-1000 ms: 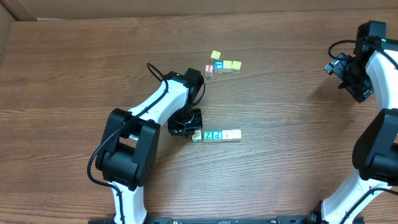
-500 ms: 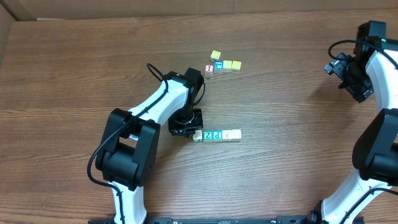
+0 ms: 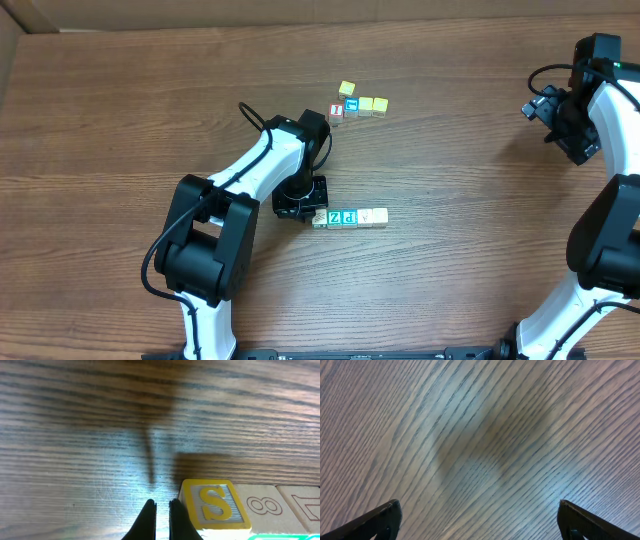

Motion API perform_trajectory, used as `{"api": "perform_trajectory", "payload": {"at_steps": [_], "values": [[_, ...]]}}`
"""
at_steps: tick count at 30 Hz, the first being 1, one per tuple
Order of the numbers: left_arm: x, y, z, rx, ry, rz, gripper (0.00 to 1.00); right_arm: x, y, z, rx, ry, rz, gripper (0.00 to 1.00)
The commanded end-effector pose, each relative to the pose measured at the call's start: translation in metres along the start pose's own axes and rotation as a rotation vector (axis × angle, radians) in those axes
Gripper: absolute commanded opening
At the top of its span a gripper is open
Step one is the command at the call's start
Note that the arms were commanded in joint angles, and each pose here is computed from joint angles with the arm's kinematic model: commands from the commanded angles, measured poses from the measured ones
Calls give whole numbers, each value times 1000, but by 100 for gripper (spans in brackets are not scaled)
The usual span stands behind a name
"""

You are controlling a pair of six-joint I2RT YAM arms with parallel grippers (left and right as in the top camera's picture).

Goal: Flip 5 blocks

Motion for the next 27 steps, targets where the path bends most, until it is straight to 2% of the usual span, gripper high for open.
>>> {"api": "perform_trajectory", "payload": {"at_steps": [1,8,14,19,23,27], "values": [[-3,-3,5,-16,-12,-50,4,7,1,15,18,-42,-1,100],[5,6,16,35,-56,-37,4,7,1,15,19,-41,-1,100],[21,24,70,44,-184,18,4,7,1,15,19,-41,-1,100],[26,42,116,-50,-296,83,4,7,1,15,18,-42,-1,100],[17,49,130,-80,-306,77,4,7,1,15,19,-41,-1,100],[10,52,124,-59,-269,51,4,7,1,15,19,-43,-1,100]]}}
Point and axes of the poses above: each gripper's point midway between its finger pads, its own z axis back along the fingers, its own y axis along the line the jaws close on, x = y × z, the point moved 4 cm from there along z, back along the fingers
